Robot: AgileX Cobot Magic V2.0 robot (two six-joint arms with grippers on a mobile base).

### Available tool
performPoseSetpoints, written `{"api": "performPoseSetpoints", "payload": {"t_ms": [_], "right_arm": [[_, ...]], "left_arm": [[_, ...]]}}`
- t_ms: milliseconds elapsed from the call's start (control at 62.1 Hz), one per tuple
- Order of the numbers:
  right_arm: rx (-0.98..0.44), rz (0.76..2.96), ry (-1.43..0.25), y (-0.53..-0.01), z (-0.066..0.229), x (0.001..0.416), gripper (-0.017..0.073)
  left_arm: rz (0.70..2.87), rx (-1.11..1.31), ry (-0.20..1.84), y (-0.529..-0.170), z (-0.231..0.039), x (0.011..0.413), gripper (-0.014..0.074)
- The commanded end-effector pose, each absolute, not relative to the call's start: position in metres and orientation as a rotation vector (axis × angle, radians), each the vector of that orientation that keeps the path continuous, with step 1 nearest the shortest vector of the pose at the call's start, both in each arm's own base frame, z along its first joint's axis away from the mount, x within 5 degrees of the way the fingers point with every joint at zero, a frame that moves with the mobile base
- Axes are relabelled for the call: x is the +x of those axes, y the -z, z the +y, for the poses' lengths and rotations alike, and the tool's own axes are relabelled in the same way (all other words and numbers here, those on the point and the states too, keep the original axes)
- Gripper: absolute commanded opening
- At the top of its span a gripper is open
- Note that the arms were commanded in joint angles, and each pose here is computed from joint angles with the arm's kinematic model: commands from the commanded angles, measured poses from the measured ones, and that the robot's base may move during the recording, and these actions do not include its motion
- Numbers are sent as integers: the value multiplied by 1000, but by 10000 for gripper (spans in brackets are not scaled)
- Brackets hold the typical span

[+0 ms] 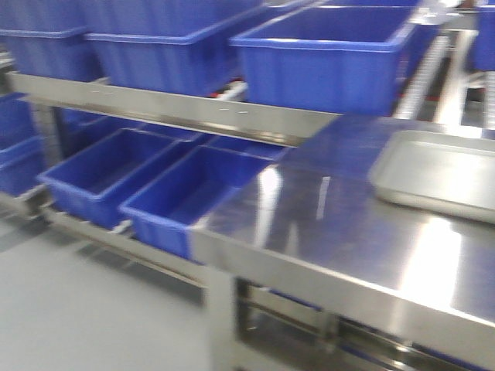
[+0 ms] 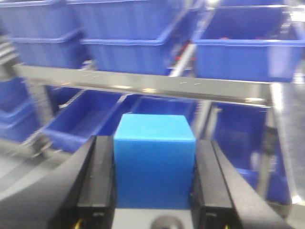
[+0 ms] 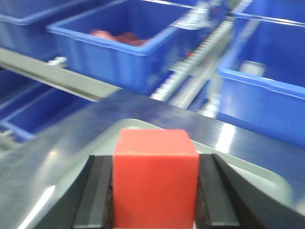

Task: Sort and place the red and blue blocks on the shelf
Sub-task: 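Drive the base to the shelf of blue bins holding both cubes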

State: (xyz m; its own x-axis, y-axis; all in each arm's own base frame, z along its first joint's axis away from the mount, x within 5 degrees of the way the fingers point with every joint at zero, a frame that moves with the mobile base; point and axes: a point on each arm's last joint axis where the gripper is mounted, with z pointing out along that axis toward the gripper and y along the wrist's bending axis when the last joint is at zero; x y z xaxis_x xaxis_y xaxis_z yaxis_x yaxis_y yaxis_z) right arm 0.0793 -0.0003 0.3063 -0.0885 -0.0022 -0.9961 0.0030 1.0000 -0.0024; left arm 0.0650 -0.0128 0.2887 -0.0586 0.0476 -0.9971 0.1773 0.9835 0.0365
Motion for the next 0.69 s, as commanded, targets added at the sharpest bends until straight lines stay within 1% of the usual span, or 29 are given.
{"api": "performPoseSetpoints", "payload": {"t_ms": [0,676], "right_arm": [[-13,1551,26,-323,-1,79,59],[-13,1551,26,-323,-1,79,59]], "left_arm": [[1514,145,104,-309,-11,64,123],[1514,145,104,-309,-11,64,123]]}}
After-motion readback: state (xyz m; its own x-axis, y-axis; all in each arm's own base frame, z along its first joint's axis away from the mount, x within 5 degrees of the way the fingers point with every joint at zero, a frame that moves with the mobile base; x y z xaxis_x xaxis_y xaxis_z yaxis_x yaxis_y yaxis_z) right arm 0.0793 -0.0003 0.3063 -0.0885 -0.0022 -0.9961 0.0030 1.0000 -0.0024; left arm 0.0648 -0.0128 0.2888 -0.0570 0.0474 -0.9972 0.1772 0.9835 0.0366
